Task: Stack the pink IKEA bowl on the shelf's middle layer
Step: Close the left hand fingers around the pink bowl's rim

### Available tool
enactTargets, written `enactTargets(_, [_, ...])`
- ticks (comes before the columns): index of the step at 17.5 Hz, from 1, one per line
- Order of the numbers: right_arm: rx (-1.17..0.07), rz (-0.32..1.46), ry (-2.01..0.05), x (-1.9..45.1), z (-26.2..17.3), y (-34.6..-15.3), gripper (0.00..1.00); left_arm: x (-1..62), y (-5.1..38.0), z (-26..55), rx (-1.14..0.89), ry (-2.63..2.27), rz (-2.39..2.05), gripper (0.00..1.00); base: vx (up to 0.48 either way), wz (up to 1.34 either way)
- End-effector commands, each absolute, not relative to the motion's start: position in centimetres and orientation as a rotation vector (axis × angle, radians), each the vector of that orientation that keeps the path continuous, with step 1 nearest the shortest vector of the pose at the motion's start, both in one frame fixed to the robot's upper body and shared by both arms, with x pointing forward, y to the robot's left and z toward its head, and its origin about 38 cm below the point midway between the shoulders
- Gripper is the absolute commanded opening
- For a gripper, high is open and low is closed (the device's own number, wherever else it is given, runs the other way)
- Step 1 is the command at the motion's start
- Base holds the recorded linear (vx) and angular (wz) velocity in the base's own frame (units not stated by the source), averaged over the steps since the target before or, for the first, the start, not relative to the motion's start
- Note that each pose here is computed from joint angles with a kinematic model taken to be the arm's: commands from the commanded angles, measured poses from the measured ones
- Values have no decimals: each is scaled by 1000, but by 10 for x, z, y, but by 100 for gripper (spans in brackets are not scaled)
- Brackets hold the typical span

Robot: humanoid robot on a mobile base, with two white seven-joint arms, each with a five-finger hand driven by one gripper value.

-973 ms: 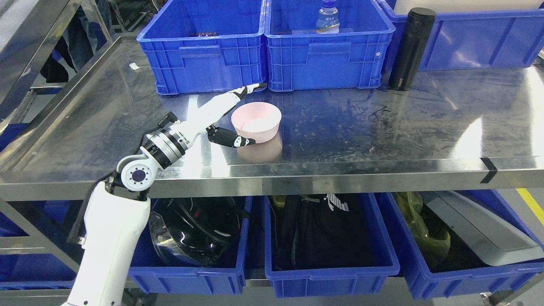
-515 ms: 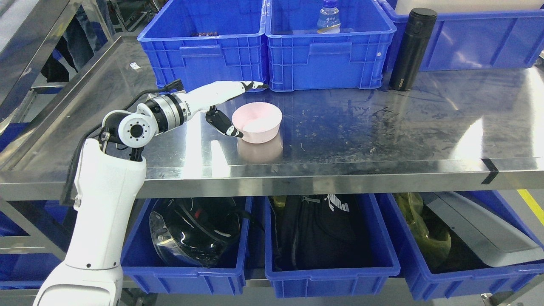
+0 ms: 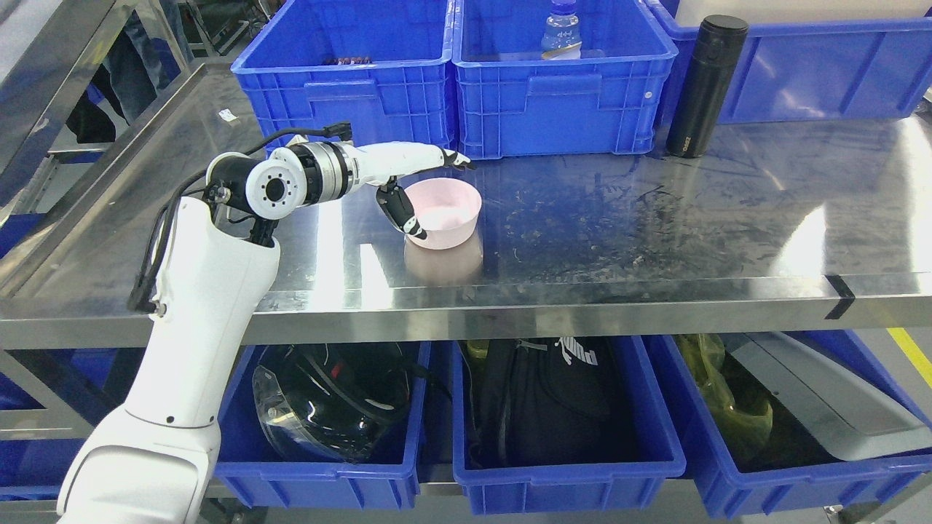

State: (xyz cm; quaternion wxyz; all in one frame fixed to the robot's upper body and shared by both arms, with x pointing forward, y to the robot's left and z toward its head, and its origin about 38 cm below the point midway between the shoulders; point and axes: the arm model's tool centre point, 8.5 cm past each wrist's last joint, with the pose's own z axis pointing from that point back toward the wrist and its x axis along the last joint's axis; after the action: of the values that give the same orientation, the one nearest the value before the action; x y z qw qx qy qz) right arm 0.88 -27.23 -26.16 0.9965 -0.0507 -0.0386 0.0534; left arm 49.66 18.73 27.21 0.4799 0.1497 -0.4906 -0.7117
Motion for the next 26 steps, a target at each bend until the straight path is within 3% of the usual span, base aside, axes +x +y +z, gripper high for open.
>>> enactTargets(1, [-119,108,-91,13,-261,-283,100,500,187,252,380,-1053,-1819,89,10,0])
enactTargets(12, [-119,108,-91,13,-261,-283,100,521,158,226,287,-980,-1872,74,19,-2])
enactTargets(15, [-119,108,-91,13,-261,-283,100,519,160,222,268,-947,-1887,64,23,3])
enactTargets(19, [-119,108,-91,13,-261,-283,100,517,168,222,235,-951,-1907,42,21,5])
enactTargets(20, [-119,108,-91,13,-261,-283,100,518,174,227,231,-990,-1891,25,22,0])
enactTargets(22, [-118,108,-90,12,-261,-283,100,519,170,238,208,-1120,-1909,3,12,9])
enactTargets(26, [-119,108,-91,13,-261,-283,100,519,187,258,238,-1265,-1900,0,9,31])
